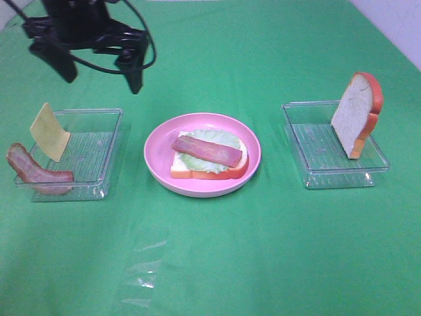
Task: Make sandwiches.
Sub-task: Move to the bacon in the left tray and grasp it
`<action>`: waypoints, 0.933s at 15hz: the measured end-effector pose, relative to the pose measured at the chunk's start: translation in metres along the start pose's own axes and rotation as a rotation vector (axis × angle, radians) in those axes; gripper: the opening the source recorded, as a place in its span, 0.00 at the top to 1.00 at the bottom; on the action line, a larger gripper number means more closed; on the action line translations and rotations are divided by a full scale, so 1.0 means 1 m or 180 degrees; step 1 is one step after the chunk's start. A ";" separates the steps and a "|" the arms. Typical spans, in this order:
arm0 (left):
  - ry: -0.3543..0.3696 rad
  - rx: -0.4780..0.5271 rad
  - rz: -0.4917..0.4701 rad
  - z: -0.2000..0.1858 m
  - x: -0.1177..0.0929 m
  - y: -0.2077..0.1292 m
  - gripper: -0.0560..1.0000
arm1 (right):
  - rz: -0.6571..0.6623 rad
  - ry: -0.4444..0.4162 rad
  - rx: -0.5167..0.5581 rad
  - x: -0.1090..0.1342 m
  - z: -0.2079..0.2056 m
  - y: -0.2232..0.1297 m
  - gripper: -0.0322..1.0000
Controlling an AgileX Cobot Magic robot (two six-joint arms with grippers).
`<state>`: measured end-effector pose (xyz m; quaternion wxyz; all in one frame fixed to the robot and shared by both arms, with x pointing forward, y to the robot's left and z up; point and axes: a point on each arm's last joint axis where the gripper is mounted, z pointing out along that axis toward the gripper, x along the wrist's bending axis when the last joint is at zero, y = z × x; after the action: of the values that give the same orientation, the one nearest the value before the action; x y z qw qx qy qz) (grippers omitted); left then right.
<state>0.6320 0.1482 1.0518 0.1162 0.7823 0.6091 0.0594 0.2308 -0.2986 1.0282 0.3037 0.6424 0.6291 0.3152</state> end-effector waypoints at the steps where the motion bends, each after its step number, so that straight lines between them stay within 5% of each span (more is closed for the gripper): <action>1: 0.0068 0.0063 -0.0164 -0.005 0.024 -0.011 0.01 | 0.0000 0.0000 0.0000 0.000 0.000 0.000 0.08; 6: 0.0221 0.0466 -0.0597 0.009 0.094 -0.047 0.01 | 0.0000 0.0000 0.0000 0.000 0.000 0.000 0.08; 14: 0.0206 0.1039 -0.0601 0.075 0.106 -0.053 0.01 | 0.0000 0.0000 0.0000 0.000 0.000 0.000 0.08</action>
<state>0.6268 0.2549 0.9605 -0.0269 0.7277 0.6848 -0.0262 0.2308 -0.2986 1.0282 0.3037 0.6424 0.6291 0.3152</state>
